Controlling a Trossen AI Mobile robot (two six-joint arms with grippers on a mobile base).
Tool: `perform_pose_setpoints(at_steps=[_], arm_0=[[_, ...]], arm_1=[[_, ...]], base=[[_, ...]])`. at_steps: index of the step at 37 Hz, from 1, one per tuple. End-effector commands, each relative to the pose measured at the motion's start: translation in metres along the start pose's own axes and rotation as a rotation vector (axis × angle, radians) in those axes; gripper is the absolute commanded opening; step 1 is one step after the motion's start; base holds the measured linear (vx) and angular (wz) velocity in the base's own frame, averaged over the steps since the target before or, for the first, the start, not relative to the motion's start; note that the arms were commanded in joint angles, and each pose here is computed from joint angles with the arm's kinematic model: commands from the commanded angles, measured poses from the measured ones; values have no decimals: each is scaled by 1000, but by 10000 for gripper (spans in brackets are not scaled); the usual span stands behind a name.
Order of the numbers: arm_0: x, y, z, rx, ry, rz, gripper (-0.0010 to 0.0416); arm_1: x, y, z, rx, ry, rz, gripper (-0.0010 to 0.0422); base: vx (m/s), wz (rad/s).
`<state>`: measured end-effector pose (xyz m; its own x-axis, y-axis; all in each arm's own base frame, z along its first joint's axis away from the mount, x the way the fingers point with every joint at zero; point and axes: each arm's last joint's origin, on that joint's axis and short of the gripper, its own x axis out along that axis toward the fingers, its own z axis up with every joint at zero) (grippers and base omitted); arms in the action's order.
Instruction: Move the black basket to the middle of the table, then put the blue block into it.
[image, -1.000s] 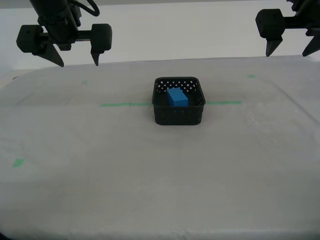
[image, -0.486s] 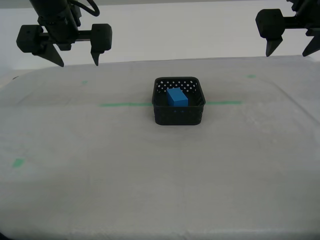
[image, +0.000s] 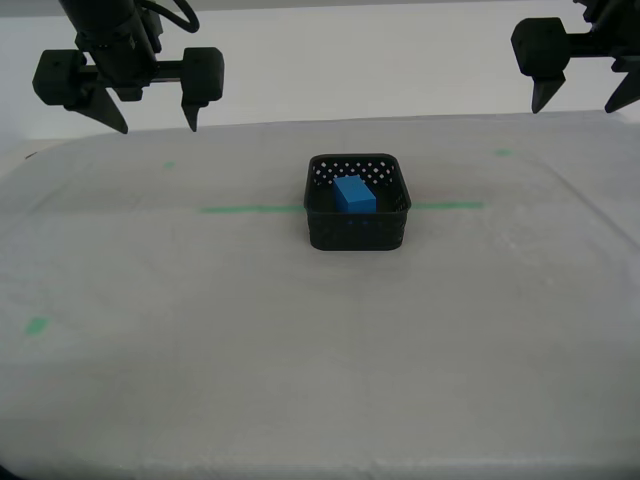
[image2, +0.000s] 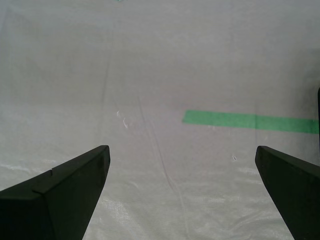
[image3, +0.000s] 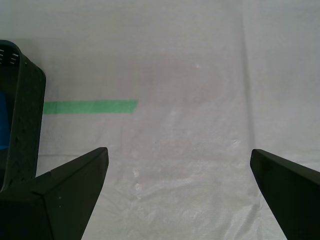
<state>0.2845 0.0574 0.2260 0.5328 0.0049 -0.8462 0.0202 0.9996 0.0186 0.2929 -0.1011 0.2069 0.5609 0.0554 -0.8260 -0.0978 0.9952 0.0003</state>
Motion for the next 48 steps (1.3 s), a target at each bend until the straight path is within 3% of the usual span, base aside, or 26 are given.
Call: perform_pose_setpoints(at_steps=[1, 48], arm_0=[[0, 0, 0, 0, -1, -3, 399], [0, 0, 0, 0, -1, -3, 399]], arm_1=[[0, 0, 0, 0, -3, 3, 400], [0, 0, 0, 0, -3, 3, 400]], base=[[0, 0], [0, 0]])
